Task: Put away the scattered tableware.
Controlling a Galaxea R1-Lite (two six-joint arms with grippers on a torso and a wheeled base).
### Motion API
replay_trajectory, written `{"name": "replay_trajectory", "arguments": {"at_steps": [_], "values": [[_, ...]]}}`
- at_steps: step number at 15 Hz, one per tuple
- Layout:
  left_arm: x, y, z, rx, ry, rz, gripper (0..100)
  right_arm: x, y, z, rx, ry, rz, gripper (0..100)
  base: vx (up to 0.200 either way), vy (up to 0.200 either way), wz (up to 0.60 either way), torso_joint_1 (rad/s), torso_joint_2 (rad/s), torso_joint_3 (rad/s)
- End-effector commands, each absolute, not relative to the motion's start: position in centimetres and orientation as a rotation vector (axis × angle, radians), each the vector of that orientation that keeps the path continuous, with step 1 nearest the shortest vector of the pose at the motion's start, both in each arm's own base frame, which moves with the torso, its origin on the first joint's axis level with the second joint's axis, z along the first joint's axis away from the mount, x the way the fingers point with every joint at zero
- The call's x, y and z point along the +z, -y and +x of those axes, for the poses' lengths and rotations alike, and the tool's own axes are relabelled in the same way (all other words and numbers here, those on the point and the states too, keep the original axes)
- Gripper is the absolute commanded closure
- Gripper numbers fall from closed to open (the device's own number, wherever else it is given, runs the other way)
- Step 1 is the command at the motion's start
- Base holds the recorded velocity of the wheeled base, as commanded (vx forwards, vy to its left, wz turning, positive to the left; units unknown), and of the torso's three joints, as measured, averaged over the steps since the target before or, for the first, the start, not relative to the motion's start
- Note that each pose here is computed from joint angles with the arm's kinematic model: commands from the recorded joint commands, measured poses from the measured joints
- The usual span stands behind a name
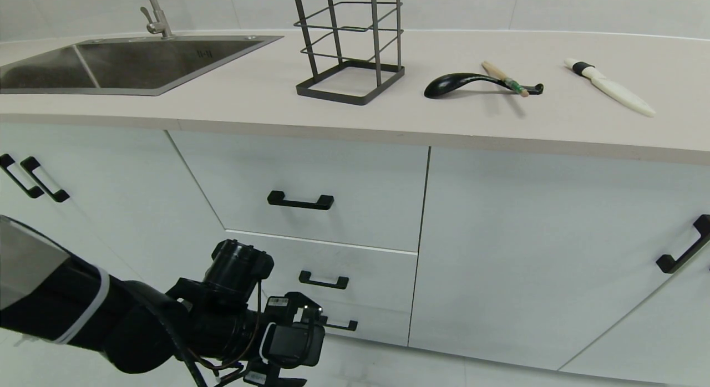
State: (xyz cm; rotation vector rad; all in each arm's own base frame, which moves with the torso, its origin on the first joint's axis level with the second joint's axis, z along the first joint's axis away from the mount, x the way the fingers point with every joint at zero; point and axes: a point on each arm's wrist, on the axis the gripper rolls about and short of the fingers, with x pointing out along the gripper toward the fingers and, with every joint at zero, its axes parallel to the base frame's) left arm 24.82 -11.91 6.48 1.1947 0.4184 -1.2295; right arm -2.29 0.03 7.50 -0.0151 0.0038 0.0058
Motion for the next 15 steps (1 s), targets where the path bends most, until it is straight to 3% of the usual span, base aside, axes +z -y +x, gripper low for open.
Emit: {"name": "replay_trajectory", "arguments": {"at_steps": [1, 6, 9, 15], "values": [[5.6, 11.7, 25.6, -1.190, -0.437, 1.189, 0, 7.5, 0.0, -2.3, 0.006, -0.005, -0.015, 100, 0.000, 0.000, 0.00, 0.000, 0.00, 0.000], [5.0, 11.2, 27.1, -1.076, -0.437, 1.182, 0, 7.5, 0.0, -2.3, 0.006, -0.005, -0.015, 100, 0.000, 0.000, 0.00, 0.000, 0.00, 0.000], [3.6, 11.4, 28.1, -1.055, -0.445, 1.158, 0, 7.5, 0.0, -2.3, 0.006, -0.005, -0.015, 100, 0.000, 0.000, 0.00, 0.000, 0.00, 0.000], [2.6, 12.2, 30.9, -1.003, -0.392, 1.152, 0, 7.5, 0.0, -2.3, 0.006, -0.005, -0.015, 100, 0.000, 0.000, 0.00, 0.000, 0.00, 0.000]]}}
